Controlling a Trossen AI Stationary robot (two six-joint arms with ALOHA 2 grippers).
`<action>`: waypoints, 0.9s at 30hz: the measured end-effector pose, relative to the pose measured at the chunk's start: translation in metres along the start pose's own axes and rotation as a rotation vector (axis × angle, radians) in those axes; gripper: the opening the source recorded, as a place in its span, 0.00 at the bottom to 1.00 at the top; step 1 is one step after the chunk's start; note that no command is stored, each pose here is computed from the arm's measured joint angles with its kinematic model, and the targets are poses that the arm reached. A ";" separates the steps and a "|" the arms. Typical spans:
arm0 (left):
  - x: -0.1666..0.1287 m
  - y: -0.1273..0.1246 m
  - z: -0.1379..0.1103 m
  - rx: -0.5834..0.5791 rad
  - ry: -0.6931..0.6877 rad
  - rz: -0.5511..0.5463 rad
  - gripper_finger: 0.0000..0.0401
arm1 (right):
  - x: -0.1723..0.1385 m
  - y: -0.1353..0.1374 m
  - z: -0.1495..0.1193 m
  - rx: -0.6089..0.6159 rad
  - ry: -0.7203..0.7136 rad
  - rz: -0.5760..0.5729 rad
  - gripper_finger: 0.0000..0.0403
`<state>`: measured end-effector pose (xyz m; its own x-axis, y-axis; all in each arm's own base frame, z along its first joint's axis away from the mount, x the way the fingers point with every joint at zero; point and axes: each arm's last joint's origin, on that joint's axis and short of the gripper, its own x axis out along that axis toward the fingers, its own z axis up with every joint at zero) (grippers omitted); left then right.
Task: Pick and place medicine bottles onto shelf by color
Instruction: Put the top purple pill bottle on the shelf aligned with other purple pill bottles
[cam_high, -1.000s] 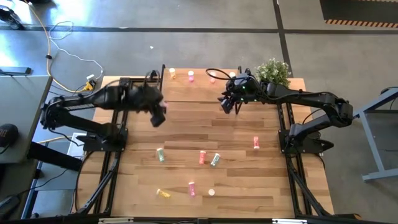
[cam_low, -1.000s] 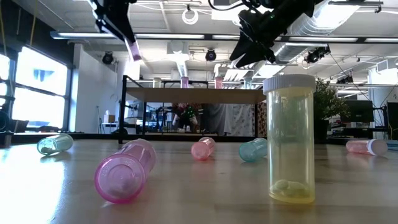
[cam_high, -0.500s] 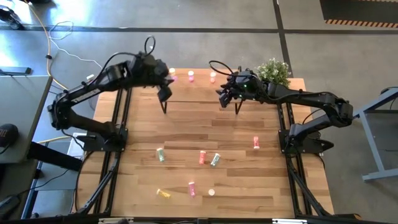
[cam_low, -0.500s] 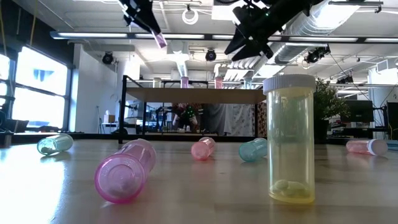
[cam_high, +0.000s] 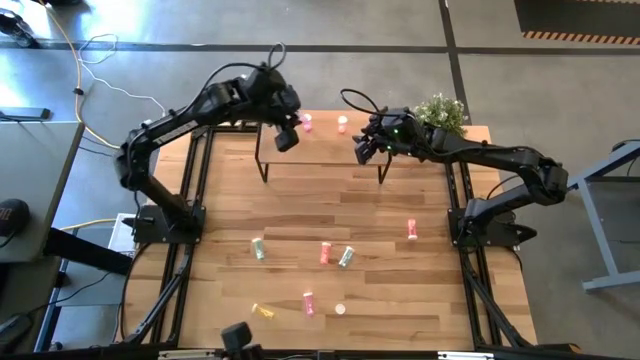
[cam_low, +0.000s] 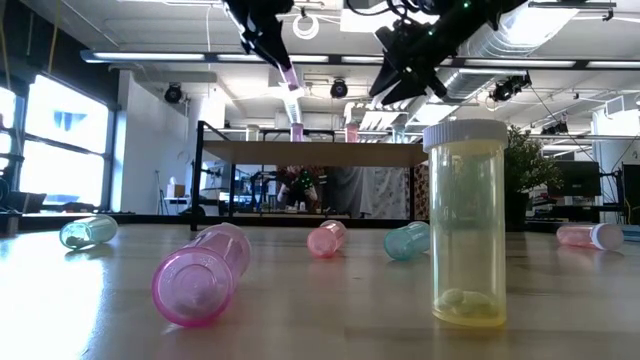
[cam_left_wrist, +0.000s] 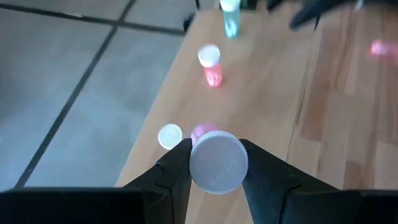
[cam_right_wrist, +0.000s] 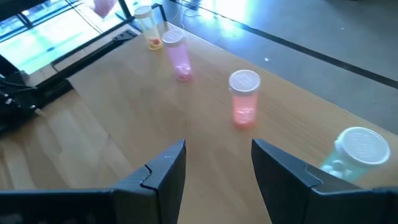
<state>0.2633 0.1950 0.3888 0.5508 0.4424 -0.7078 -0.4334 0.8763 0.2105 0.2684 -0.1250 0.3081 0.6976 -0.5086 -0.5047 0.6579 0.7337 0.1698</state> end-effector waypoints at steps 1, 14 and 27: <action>0.005 0.000 0.000 0.013 0.019 -0.006 0.28 | 0.000 -0.001 0.000 0.000 0.004 -0.004 0.43; 0.058 -0.007 -0.010 0.024 0.188 -0.141 0.28 | 0.000 -0.003 -0.002 -0.001 0.029 -0.008 0.43; 0.079 -0.008 -0.014 0.038 0.237 -0.144 0.28 | 0.000 -0.002 -0.003 0.005 0.034 0.002 0.43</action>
<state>0.3007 0.2204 0.3216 0.4203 0.2597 -0.8694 -0.3331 0.9354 0.1183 0.2663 -0.1256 0.3055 0.6890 -0.4911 -0.5331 0.6578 0.7324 0.1755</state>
